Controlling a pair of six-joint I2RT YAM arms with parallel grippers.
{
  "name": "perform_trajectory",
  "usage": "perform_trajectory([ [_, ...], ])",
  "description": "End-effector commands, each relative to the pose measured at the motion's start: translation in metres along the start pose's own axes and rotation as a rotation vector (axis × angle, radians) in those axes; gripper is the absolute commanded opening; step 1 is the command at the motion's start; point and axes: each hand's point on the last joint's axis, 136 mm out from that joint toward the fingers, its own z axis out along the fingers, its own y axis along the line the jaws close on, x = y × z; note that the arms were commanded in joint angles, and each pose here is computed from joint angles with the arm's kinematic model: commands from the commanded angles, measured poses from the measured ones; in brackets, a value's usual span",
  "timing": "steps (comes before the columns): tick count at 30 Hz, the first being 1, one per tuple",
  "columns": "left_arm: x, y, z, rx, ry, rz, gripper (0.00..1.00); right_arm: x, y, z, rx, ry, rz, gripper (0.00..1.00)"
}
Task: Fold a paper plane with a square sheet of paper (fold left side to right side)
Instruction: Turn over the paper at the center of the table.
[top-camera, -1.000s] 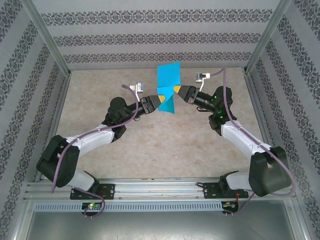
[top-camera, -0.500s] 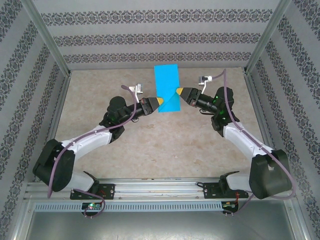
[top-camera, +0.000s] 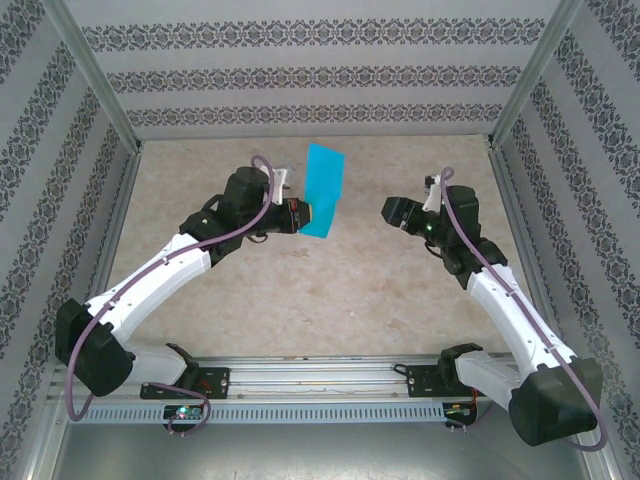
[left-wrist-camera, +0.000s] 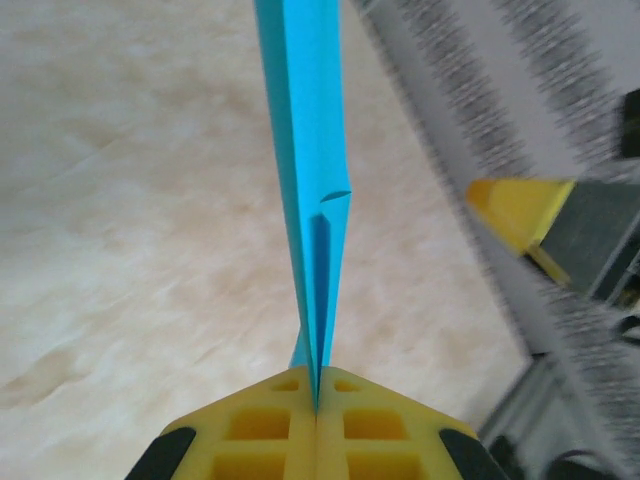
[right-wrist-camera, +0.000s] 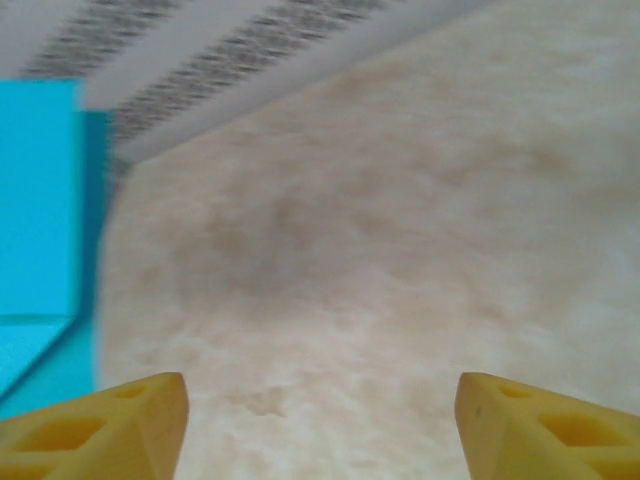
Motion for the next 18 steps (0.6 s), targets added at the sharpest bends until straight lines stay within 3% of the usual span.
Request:
perform_trajectory([
  [1,0.047,0.044,-0.016,-0.363,0.201,0.170,0.00,0.012,-0.059,-0.016,0.298,0.029,-0.029,0.79],
  [9,0.081,0.075,-0.032,-0.944,0.370,0.337,0.00,0.023,-0.096,-0.024,0.420,0.028,0.051,0.95],
  [18,0.125,0.097,0.010,-1.114,0.384,0.251,0.00,0.030,-0.105,-0.026,0.425,0.031,0.055,0.98],
])
